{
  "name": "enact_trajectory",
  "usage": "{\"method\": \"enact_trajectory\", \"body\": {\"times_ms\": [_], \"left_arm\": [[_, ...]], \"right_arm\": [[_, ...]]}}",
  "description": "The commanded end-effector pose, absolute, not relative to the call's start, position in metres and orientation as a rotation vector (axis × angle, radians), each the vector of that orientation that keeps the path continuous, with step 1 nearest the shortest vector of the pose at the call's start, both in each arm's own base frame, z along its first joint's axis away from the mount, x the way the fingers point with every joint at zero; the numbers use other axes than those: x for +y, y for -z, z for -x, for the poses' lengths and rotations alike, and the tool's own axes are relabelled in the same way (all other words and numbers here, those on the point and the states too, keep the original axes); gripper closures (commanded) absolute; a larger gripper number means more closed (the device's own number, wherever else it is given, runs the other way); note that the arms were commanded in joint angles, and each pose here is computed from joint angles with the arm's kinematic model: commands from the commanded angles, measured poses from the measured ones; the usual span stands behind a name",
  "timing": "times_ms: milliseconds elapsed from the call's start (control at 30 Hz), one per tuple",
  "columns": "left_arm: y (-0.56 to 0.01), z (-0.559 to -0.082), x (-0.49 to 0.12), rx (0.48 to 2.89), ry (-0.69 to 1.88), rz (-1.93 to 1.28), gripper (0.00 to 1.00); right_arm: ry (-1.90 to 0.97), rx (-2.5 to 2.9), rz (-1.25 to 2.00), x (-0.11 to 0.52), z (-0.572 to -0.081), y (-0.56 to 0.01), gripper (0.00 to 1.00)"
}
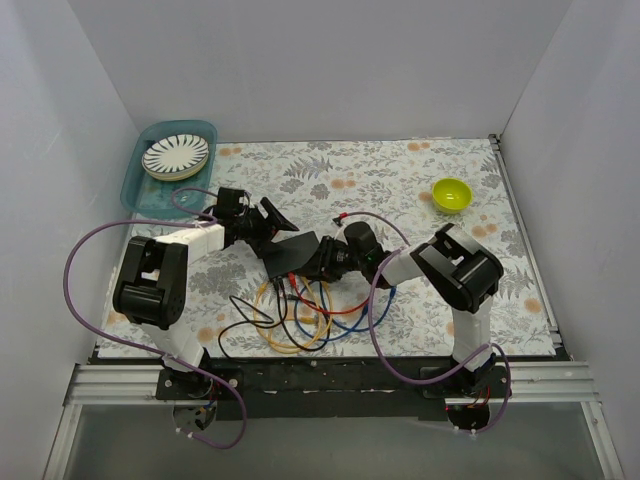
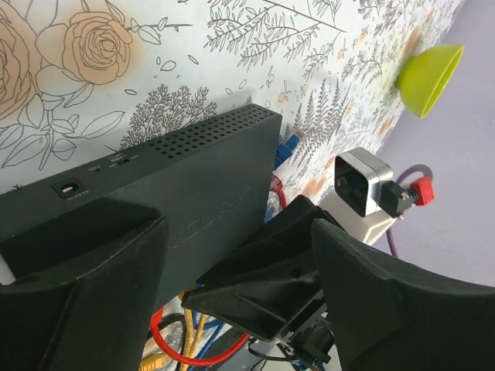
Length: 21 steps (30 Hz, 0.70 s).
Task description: Pull the plug from the switch port
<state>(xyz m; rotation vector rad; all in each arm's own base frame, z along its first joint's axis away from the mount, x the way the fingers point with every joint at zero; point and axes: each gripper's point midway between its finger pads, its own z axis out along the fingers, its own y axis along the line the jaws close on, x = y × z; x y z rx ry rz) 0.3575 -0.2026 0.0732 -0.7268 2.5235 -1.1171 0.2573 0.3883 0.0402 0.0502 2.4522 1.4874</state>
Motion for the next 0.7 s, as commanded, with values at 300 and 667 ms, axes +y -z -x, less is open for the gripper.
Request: {"method": "enact_trajectory", "body": {"times_ms": [300,667], "left_arm": [[-0.062,-0.334,-0.195,2.571,1.078,0.729,0.26],[-0.064,-0.329,-0.195,2.572,1.092,0.72,0.26]], "right_arm": [[-1.64,2.22,-0.335,0.392,-0.282,-0.059,0.68],[-1.655,2.214,-0.353,0.394,-0.283,-0.058,0.93]]}}
